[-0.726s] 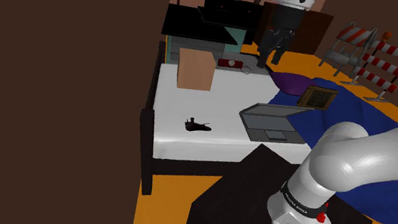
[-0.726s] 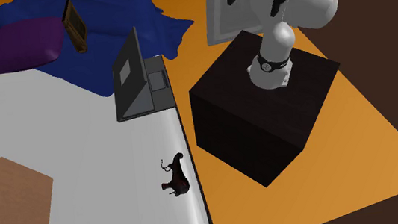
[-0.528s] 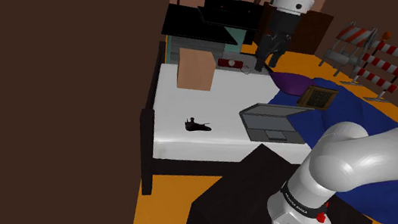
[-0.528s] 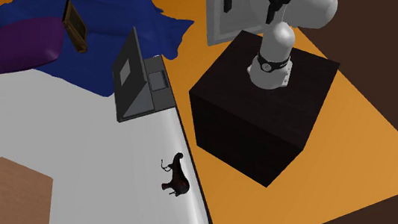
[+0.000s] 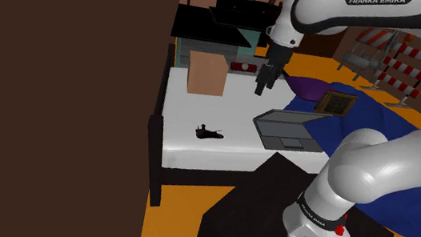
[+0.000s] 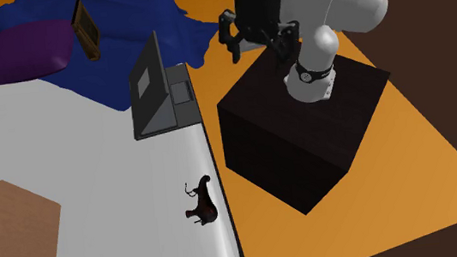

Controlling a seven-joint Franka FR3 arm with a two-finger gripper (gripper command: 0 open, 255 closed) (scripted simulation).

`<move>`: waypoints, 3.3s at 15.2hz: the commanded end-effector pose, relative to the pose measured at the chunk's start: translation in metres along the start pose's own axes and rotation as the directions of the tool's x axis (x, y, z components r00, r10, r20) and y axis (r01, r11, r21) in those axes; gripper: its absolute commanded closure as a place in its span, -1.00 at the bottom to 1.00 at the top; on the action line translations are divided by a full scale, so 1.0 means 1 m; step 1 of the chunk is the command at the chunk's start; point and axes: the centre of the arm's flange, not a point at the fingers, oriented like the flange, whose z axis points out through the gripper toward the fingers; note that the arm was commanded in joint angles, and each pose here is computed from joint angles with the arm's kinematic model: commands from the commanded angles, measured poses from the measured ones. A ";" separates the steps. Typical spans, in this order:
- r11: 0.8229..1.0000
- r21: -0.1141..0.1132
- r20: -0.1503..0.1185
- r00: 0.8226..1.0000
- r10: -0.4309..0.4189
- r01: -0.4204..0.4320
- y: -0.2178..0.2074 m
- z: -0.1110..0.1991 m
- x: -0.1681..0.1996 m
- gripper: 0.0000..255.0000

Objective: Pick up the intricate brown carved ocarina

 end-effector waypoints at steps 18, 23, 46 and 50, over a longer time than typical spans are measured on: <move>0.953 0.026 -0.075 0.952 -0.298 0.301 0.068 0.211 0.108 -1.00; 0.926 0.029 -0.095 0.923 -0.372 0.376 0.079 0.266 0.141 -1.00; 0.874 0.031 -0.126 0.869 -0.478 0.485 0.091 0.388 0.194 1.00; 0.874 0.031 -0.126 0.869 -0.478 0.485 0.092 0.388 0.194 1.00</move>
